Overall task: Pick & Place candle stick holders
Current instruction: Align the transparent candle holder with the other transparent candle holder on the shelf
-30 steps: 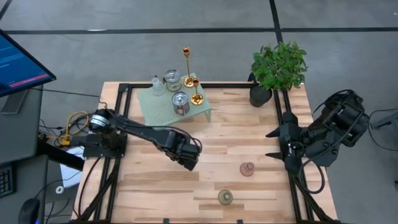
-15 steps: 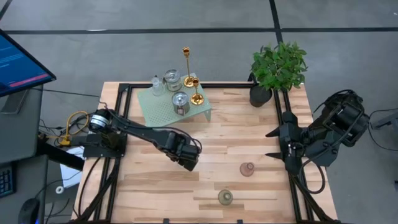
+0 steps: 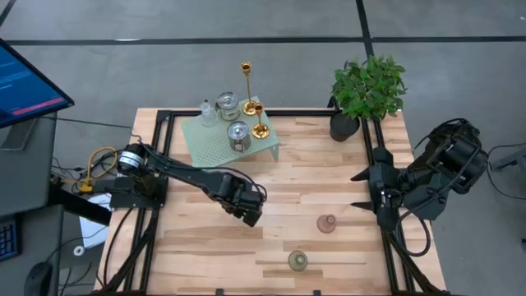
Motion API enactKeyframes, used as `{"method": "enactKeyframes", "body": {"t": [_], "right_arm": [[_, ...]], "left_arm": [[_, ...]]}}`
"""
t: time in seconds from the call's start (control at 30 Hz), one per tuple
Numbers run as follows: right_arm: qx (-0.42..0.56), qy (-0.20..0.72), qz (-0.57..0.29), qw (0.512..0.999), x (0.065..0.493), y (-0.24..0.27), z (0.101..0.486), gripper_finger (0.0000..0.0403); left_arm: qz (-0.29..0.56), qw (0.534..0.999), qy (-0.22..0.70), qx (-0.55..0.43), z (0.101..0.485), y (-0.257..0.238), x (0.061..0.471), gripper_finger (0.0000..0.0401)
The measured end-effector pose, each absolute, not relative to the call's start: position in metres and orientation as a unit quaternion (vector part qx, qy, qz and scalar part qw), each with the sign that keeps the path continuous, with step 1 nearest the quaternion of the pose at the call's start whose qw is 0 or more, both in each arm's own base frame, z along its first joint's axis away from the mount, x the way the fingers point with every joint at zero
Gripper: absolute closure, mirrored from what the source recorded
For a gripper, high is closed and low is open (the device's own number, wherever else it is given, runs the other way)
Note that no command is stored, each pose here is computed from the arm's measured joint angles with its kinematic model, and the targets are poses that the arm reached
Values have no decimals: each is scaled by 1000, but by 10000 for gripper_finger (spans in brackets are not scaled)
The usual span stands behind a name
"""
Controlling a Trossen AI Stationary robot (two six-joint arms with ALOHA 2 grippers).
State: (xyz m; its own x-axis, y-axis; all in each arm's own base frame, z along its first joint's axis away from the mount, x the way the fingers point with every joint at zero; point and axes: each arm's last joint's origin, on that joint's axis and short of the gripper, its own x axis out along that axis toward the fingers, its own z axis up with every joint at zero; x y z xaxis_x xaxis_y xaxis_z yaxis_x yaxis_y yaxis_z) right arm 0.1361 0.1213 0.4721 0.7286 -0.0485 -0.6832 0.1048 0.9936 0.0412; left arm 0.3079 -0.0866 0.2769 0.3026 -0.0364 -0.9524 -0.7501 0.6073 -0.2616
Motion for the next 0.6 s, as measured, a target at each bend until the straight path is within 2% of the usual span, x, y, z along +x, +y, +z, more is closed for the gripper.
{"method": "enactKeyframes", "body": {"t": [0.3, 0.6], "right_arm": [[37, 366, -42, 929, 136, 121, 472, 101], [37, 365, -42, 929, 136, 121, 472, 101]], "left_arm": [[240, 734, 513, -375, 292, -86, 303, 390], [253, 764, 399, -439, 347, -70, 262, 390]]}}
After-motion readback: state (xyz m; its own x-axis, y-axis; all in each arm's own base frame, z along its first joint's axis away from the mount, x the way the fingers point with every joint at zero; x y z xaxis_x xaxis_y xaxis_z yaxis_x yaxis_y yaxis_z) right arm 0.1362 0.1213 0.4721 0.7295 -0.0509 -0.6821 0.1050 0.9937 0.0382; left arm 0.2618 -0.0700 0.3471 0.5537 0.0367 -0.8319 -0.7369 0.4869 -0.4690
